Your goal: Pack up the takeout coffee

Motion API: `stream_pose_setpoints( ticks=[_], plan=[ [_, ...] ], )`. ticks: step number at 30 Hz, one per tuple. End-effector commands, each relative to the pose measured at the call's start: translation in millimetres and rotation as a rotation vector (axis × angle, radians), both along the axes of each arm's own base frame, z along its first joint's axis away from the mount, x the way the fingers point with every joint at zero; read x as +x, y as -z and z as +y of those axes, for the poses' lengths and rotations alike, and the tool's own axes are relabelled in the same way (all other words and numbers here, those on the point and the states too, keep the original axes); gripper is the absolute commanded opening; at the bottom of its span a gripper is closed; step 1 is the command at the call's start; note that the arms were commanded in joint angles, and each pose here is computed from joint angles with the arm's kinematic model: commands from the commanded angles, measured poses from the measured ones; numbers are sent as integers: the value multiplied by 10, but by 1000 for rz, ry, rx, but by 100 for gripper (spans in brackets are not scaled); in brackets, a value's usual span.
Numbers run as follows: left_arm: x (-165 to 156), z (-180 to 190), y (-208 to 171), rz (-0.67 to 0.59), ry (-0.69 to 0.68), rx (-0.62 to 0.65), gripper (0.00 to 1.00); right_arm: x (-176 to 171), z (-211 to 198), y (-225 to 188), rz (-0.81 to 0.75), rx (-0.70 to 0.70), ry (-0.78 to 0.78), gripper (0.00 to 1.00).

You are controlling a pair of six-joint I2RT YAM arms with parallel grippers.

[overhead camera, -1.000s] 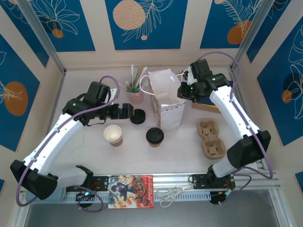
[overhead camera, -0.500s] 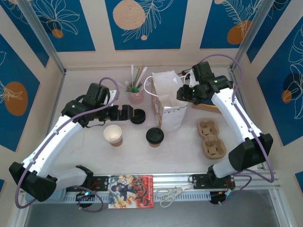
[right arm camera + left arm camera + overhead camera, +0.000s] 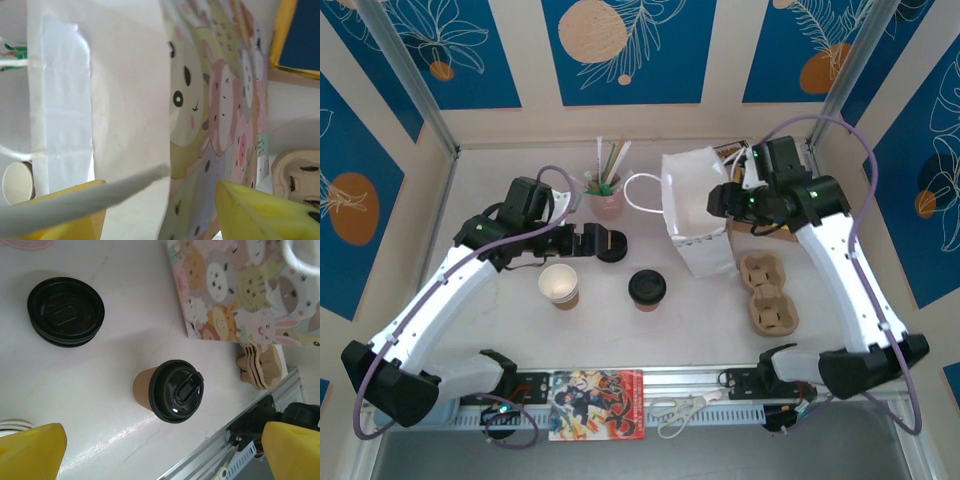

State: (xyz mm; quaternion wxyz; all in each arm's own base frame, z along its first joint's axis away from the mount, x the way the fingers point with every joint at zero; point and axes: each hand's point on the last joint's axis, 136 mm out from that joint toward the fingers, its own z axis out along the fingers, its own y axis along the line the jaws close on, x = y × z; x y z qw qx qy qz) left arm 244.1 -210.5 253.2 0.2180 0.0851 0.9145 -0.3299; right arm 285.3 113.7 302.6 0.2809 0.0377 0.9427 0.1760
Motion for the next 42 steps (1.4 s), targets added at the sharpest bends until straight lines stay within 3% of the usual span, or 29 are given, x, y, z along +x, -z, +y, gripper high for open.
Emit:
stream_pose_setpoints(
  ticks=[1, 13, 25, 42],
  plan=[
    [-6, -102, -60, -12, 38, -55, 100, -173, -184, 91, 31, -17, 61, 60],
    [-1, -87, -48, -12, 58, -16, 100, 17, -189, 485, 114, -19, 100, 59],
    [26, -58, -18, -12, 39, 0, 100, 190, 54, 367, 88, 29, 9, 22],
    [4, -14, 9, -7, 24, 15, 100, 423, 465, 449, 117, 24, -156, 20]
  ],
)
